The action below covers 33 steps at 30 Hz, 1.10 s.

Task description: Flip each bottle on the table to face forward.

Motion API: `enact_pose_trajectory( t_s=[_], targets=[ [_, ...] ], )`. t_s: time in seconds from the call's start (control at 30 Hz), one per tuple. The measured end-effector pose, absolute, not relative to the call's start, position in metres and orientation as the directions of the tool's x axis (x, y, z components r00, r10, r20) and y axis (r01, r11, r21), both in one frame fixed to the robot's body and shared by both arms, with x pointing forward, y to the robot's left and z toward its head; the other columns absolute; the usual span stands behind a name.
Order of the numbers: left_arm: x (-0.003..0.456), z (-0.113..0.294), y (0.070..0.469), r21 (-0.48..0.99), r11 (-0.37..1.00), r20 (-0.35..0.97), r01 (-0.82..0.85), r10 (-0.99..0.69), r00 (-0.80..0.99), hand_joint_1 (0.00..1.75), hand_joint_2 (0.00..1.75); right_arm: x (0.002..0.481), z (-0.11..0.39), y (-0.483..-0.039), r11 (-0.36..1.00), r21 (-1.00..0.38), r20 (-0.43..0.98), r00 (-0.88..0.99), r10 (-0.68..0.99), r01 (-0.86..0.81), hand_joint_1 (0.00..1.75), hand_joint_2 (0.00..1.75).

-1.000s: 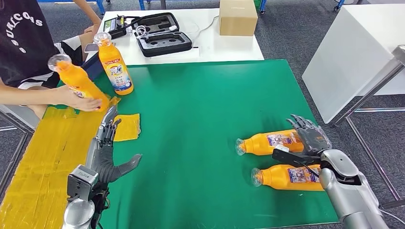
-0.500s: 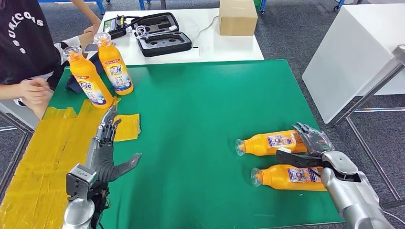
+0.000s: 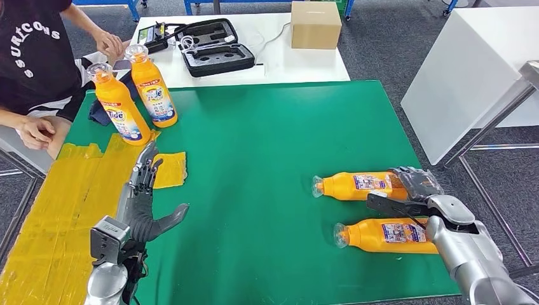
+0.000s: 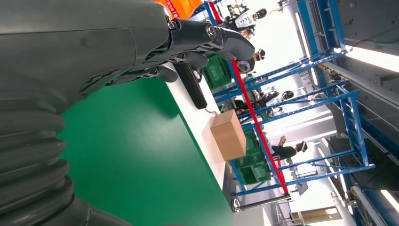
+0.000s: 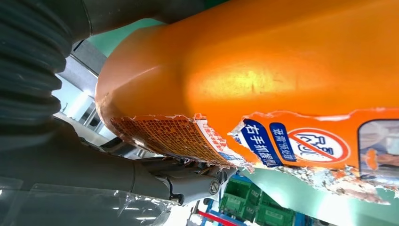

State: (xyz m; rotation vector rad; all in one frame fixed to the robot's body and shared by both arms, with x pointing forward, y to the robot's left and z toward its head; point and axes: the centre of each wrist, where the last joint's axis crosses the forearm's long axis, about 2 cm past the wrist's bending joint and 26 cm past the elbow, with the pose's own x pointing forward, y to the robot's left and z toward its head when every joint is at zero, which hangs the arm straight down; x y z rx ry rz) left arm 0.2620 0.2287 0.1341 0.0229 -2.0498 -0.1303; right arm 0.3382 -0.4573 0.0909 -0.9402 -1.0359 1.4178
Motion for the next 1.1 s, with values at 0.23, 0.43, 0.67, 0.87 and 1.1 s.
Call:
enact_pose_trajectory(
  t_s=[0.23, 0.43, 0.67, 0.87, 1.1],
  targets=[
    [0.262, 0.134, 0.229, 0.099, 0.994, 0.883, 0.038, -0.070, -0.463, 0.00, 1.75, 0.340, 0.086, -0.445, -0.054, -0.969, -0.028, -0.111, 0.993, -0.239, 1.75, 1.75],
    [0.261, 0.133, 0.230, 0.091, 0.995, 0.888, 0.041, -0.062, -0.457, 0.00, 1.75, 0.343, 0.079, -0.419, -0.044, -0.982, -0.021, -0.127, 0.992, -0.182, 1.75, 1.75],
    [0.260, 0.132, 0.230, 0.089, 0.995, 0.893, 0.046, -0.059, -0.445, 0.00, 1.75, 0.342, 0.077, -0.398, 0.032, -0.996, 0.044, -0.142, 0.989, -0.086, 1.75, 1.75],
    [0.257, 0.132, 0.226, 0.093, 0.994, 0.908, 0.063, -0.059, -0.415, 0.00, 1.75, 0.336, 0.093, -0.341, 0.334, -0.935, 0.311, -0.179, 0.934, 0.120, 1.75, 1.75],
    [0.257, 0.131, 0.213, 0.115, 0.988, 0.926, 0.099, -0.070, -0.372, 0.00, 1.75, 0.330, 0.120, -0.299, 0.524, -0.819, 0.471, -0.248, 0.847, 0.235, 1.75, 1.75]
  ],
)
